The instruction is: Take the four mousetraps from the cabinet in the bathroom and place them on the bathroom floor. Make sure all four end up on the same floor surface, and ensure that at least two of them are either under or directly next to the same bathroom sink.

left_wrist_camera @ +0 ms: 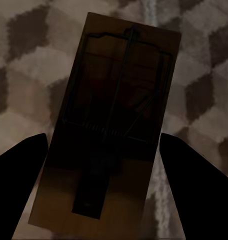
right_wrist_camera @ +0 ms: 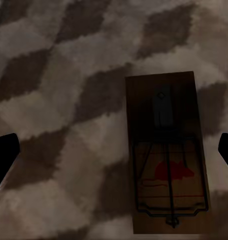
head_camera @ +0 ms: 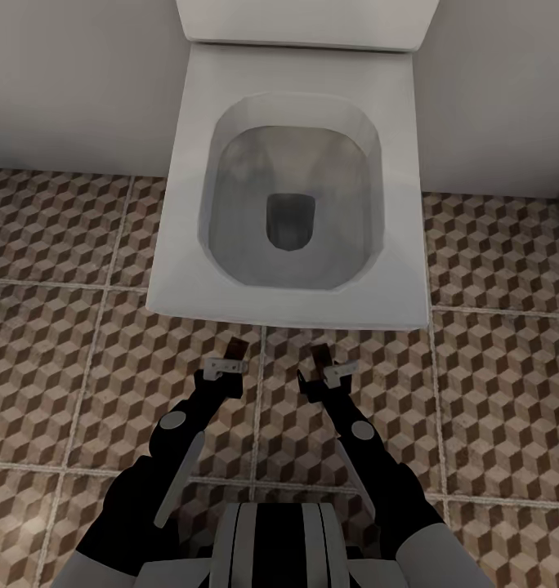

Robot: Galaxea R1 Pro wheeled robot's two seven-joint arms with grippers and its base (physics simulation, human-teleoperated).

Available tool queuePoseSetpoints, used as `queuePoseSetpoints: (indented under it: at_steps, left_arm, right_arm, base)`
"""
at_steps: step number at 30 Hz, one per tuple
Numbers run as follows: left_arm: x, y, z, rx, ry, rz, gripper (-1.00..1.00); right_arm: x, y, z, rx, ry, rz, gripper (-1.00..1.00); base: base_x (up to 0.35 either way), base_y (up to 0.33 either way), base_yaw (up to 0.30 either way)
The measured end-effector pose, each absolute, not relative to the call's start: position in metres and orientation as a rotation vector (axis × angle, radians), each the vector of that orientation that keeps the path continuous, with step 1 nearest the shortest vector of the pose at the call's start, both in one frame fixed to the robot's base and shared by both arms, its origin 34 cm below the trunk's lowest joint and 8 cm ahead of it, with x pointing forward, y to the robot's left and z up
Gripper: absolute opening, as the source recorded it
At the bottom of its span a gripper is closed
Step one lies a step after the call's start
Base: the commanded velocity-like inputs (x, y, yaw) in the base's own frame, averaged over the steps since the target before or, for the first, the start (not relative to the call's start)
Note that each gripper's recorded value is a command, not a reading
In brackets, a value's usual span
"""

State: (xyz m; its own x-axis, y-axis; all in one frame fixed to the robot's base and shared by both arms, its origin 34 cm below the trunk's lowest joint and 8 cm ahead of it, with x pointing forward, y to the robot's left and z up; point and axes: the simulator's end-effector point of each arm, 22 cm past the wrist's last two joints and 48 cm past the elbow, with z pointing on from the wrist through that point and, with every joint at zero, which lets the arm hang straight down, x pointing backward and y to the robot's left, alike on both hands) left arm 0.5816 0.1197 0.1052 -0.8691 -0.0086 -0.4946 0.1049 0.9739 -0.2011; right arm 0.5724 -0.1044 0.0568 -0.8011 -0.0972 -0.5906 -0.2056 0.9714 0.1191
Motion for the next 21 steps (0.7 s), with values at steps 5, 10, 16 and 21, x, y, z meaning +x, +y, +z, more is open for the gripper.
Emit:
queuePoseSetpoints:
  at_steps: [5,10,16,21]
  left_arm:
    - [0.564,0.123,0.089,0.074,2.657,-0.291,-1.0]
    - [0.548,0.129,0.074,0.082,2.691,-0.275,-1.0]
    - [0.545,0.132,0.068,0.078,2.679,-0.266,-1.0]
    - [0.541,0.132,0.066,0.078,2.684,-0.265,-1.0]
  right_arm:
    - [0.578,-0.092,0.065,-0.235,2.463,0.26,1.0]
    - [0.579,-0.086,0.068,-0.248,2.451,0.271,1.0]
    - [0.58,-0.085,0.069,-0.25,2.446,0.273,1.0]
    - [0.58,-0.084,0.07,-0.251,2.444,0.274,1.0]
  base:
    - [0.0,0.0,0.0]
    - [0.0,0.0,0.0]
    - [0.0,0.0,0.0]
    - [0.0,0.0,0.0]
